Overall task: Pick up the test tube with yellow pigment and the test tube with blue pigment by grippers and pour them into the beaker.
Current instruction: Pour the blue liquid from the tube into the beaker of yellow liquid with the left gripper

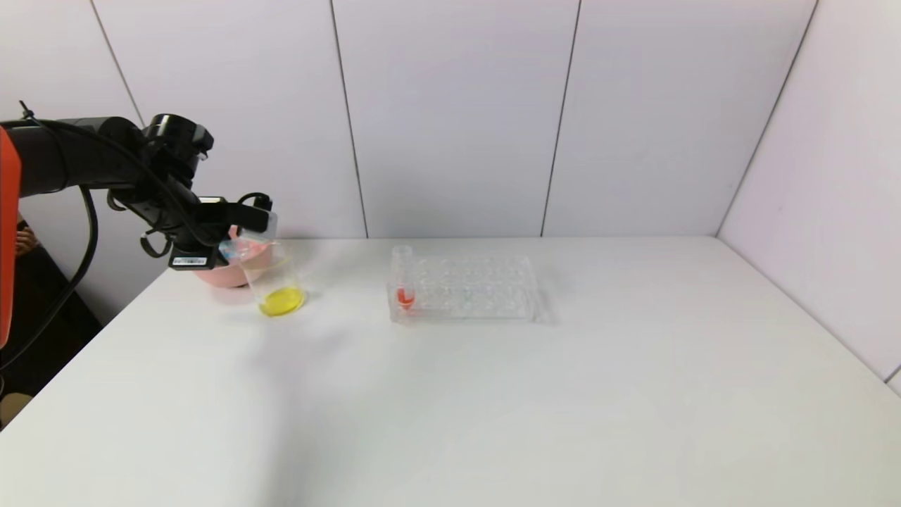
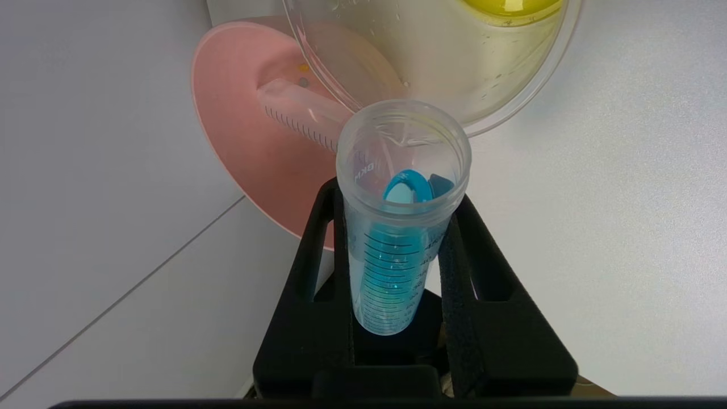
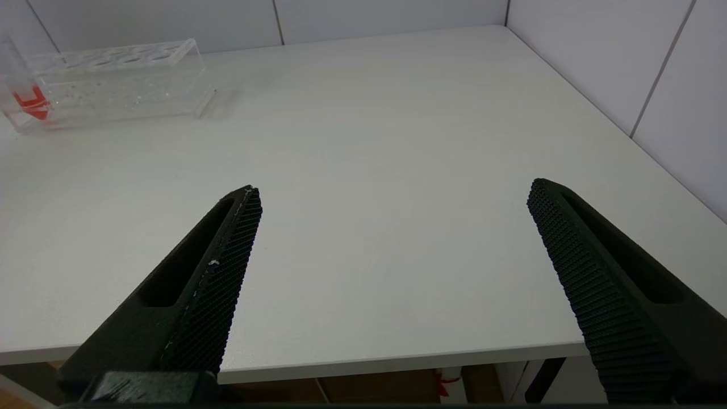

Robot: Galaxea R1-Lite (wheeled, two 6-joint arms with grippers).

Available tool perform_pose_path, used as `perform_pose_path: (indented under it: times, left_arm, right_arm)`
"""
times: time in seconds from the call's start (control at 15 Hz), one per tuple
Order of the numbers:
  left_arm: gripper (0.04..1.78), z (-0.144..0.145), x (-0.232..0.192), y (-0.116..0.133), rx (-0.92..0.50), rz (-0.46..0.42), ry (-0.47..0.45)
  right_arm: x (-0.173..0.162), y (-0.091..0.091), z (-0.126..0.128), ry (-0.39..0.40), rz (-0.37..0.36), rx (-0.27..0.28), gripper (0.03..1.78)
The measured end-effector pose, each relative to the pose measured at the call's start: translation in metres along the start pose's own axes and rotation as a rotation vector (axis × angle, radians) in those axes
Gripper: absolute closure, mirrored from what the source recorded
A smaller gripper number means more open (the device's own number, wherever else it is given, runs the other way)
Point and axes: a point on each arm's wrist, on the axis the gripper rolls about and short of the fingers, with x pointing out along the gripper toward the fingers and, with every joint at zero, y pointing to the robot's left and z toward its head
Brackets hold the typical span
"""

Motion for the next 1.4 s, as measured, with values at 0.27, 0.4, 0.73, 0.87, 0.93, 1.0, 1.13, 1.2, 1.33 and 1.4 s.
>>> perform_pose_path:
  times: [0.27, 0.4, 0.73, 0.87, 0.93, 1.0, 1.13, 1.2, 1.33, 1.4]
  left_arm:
    - [1.37, 0.002, 0.000, 0.000, 0.019, 0.002, 0.018]
    - [1.37, 0.004, 0.000, 0.000, 0.030, 0.003, 0.042]
    - [1.37, 0.011, -0.002, 0.000, 0.044, 0.007, 0.047]
    - [1.37, 0.011, -0.002, 0.000, 0.046, 0.007, 0.061]
    - [1.37, 0.012, -0.003, 0.000, 0.048, 0.009, 0.069]
    - [1.37, 0.012, -0.003, 0.000, 0.049, 0.008, 0.074]
    - [1.37, 0.015, -0.003, 0.000, 0.053, 0.010, 0.080]
    - [1.37, 0.015, -0.003, 0.000, 0.055, 0.011, 0.087]
    - [1.37, 0.016, -0.004, 0.000, 0.056, 0.013, 0.092]
    - [1.37, 0.017, -0.004, 0.000, 0.056, 0.014, 0.094]
  right_arm:
    - [0.000, 0.000, 0.000, 0.000, 0.000, 0.000, 0.10]
    - [0.000, 0.000, 0.000, 0.000, 0.000, 0.000, 0.10]
    - [0.000, 0.000, 0.000, 0.000, 0.000, 0.000, 0.10]
    - [0.000, 0.000, 0.000, 0.000, 0.000, -0.001, 0.10]
    - [0.000, 0.000, 0.000, 0.000, 0.000, 0.000, 0.10]
    - [0.000, 0.000, 0.000, 0.000, 0.000, 0.000, 0.10]
    - [0.000, 0.000, 0.000, 0.000, 0.000, 0.000, 0.10]
    - [0.000, 0.000, 0.000, 0.000, 0.000, 0.000, 0.10]
    - [0.000, 0.000, 0.000, 0.000, 0.000, 0.000, 0.10]
    - [0.000, 0.000, 0.000, 0.000, 0.000, 0.000, 0.10]
